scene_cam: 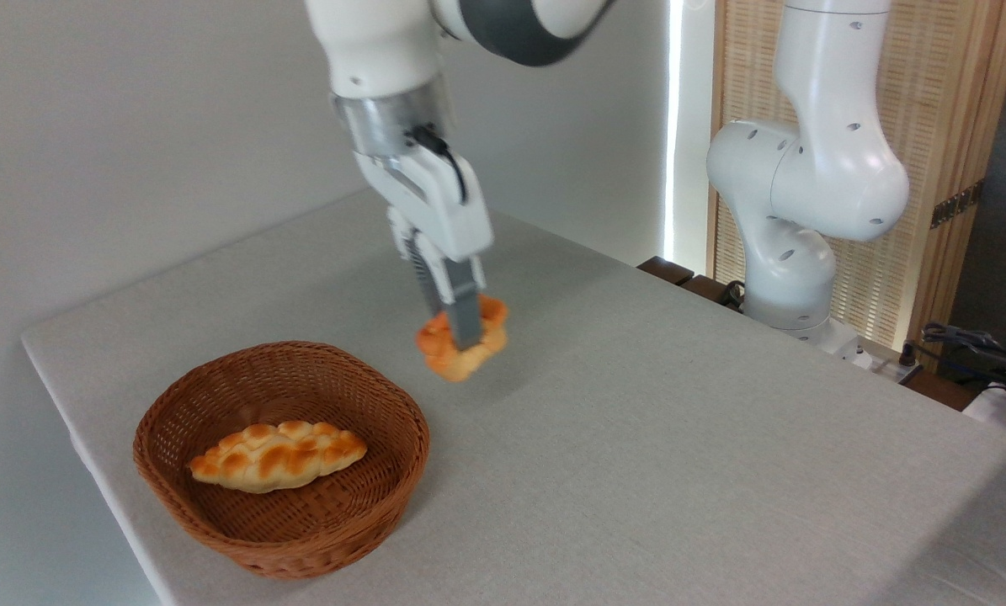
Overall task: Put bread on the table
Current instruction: 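Lift the orange bun out of the basket and carry it onto the table, then open the gripper to release the bun on the table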
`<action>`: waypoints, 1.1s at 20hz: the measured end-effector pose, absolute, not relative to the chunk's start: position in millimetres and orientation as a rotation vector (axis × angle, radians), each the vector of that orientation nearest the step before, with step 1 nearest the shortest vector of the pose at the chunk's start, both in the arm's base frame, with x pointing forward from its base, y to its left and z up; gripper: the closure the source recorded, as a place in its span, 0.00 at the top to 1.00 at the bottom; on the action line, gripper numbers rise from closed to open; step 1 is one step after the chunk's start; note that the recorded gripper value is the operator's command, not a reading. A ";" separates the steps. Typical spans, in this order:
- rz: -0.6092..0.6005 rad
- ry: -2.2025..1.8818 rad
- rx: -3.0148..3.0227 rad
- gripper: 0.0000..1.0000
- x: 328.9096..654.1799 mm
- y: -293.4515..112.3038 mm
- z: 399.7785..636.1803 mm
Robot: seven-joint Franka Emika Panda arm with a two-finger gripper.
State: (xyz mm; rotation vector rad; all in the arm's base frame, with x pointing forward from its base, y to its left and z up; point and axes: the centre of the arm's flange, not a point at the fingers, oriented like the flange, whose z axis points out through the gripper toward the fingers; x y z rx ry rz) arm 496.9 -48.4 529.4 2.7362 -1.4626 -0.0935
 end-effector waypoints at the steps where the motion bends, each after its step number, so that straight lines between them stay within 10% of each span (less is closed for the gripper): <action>1: -0.119 -1.476 2.721 0.90 490.5 -46.7 519.4; 7: -0.165 -1.608 2.704 1.00 479.9 -64.1 459.2; 22: -0.122 -1.597 2.732 1.00 484.9 -63.4 472.5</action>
